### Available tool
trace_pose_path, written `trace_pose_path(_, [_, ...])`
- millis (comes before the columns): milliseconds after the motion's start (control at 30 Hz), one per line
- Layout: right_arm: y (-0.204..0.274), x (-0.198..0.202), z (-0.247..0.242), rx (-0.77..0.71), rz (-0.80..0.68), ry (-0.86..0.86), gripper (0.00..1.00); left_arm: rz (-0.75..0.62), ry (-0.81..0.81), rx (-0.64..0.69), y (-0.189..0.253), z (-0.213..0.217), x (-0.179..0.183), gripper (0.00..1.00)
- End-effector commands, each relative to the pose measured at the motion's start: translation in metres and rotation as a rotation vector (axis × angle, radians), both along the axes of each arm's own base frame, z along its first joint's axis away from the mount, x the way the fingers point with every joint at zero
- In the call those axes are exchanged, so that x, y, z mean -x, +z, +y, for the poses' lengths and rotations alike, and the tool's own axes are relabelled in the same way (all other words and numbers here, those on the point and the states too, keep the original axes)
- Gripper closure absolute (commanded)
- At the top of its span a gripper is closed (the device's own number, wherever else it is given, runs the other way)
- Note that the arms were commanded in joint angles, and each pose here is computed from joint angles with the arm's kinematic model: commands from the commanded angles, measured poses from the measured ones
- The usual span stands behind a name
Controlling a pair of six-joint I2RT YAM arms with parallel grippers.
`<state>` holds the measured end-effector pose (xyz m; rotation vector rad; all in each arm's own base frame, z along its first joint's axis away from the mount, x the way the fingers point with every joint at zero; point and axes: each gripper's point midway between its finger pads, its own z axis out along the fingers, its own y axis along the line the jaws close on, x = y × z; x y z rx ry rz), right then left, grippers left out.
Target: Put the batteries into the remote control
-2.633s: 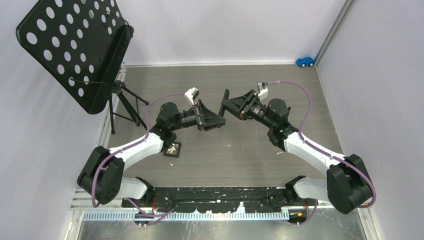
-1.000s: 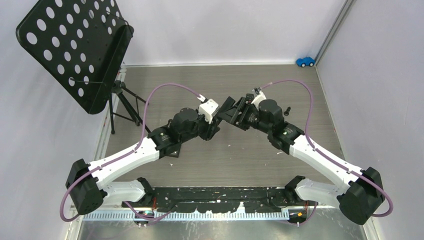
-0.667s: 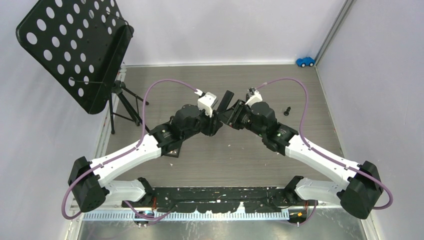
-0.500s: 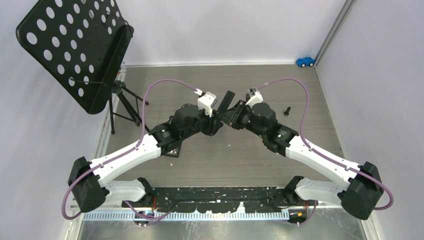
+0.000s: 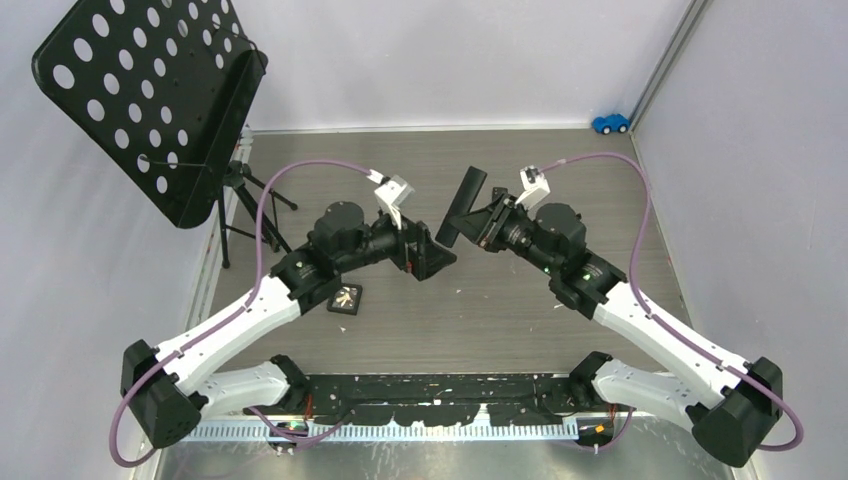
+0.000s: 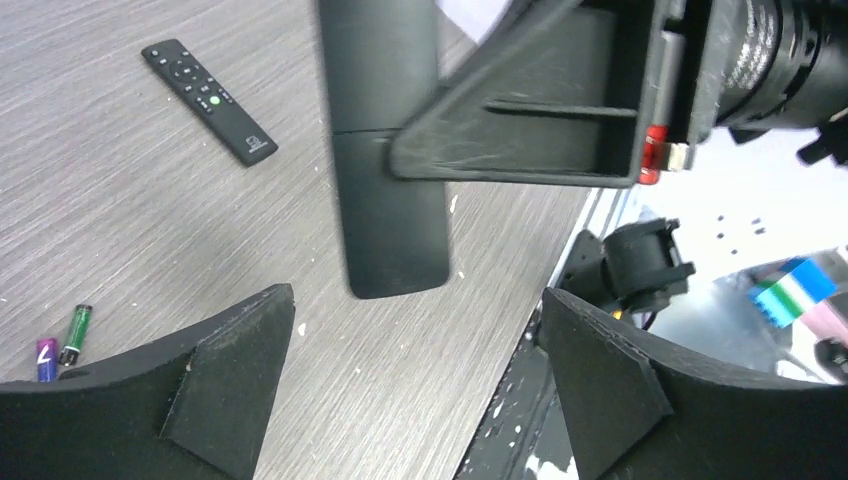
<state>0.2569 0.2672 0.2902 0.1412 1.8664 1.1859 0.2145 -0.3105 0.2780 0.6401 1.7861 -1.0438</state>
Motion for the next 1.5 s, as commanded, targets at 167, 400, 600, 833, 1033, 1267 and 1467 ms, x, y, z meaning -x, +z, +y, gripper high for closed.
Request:
trace_pose_path(167, [0.046, 0.055, 0.022, -0.111, -0.136, 0.429, 1.0, 0.379, -0.138, 0.404, 0.069, 0.005, -0.026, 0.13])
trace_pose_path(400, [0.034, 0.064, 0.037, -0.117, -0.091, 0.565, 1.0, 0.436, -0.332, 0.538, 0.08, -0.005, -0.018, 0.37])
trace_pose_path(600, [0.023, 0.061, 0.043, -0.066, -0.071, 0.612, 1.0, 0.472, -0.374, 0.488, 0.071, -0.003, -0.006, 0.55])
trace_pose_path(833, [0.03, 0.068, 0.046, -0.051, -0.116, 0.686, 1.0, 0.476, -0.464, 0.42, 0.069, 0.001, 0.015, 0.79])
trace_pose_path(1033, [0.03, 0.066, 0.046, -0.038, -0.11, 0.687, 0.97, 0.422, -0.474, 0.415, 0.078, 0.005, 0.022, 1.0])
trace_pose_path(1267, [0.021, 0.023, 0.037, -0.113, -0.007, 0.36, 0.34, 0.376, -0.128, 0.44, 0.076, 0.009, -0.03, 1.0])
trace_pose_path(1467, [0.015, 0.007, 0.033, -0.3, 0.03, 0.129, 0.23, 0.391, 0.108, 0.586, 0.084, 0.023, -0.064, 1.0])
